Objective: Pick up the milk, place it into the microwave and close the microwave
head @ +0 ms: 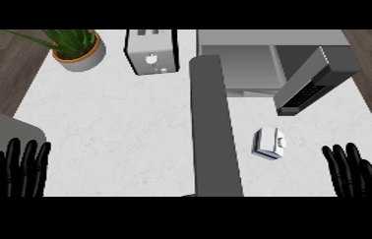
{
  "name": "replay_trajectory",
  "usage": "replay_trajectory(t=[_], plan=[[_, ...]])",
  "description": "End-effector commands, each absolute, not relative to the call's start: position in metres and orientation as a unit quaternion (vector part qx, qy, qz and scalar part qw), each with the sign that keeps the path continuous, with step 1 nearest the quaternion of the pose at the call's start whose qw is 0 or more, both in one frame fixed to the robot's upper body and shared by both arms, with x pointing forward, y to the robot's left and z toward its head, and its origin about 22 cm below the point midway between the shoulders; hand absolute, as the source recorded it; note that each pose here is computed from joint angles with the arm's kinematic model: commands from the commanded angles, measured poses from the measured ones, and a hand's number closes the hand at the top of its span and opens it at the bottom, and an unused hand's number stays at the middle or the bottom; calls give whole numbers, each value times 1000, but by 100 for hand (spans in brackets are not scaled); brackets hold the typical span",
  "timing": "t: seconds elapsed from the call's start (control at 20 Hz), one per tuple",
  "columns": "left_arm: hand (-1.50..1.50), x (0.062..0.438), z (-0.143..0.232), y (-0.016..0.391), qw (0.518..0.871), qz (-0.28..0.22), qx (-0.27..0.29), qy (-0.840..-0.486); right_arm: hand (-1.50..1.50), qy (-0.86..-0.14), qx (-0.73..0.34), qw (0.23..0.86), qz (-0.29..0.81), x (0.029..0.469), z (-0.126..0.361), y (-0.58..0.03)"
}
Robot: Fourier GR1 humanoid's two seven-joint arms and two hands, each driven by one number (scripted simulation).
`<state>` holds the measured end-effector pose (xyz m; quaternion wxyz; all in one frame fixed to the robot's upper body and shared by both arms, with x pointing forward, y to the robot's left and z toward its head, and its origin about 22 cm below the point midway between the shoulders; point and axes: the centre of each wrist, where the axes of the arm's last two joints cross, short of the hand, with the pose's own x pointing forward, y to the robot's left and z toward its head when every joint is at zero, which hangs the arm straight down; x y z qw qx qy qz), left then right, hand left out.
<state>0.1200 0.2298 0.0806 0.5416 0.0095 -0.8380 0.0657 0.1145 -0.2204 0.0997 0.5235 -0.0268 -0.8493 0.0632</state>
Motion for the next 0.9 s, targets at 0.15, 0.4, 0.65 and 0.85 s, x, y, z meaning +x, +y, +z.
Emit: replay_trajectory(t=[0.15,0.4,0.65,0.85], plan=[[-150,81,77,244,547,65,9,-835,-150,-846,-55,526,67,118,98,-208],[-150,59,79,251,543,71,10,-836,-150,-836,-76,539,67,125,80,-222],[-150,47,72,262,540,60,9,-839,-150,-830,-85,547,68,155,45,-218],[-150,42,67,264,548,56,21,-834,-150,-823,-94,554,88,157,41,-220]])
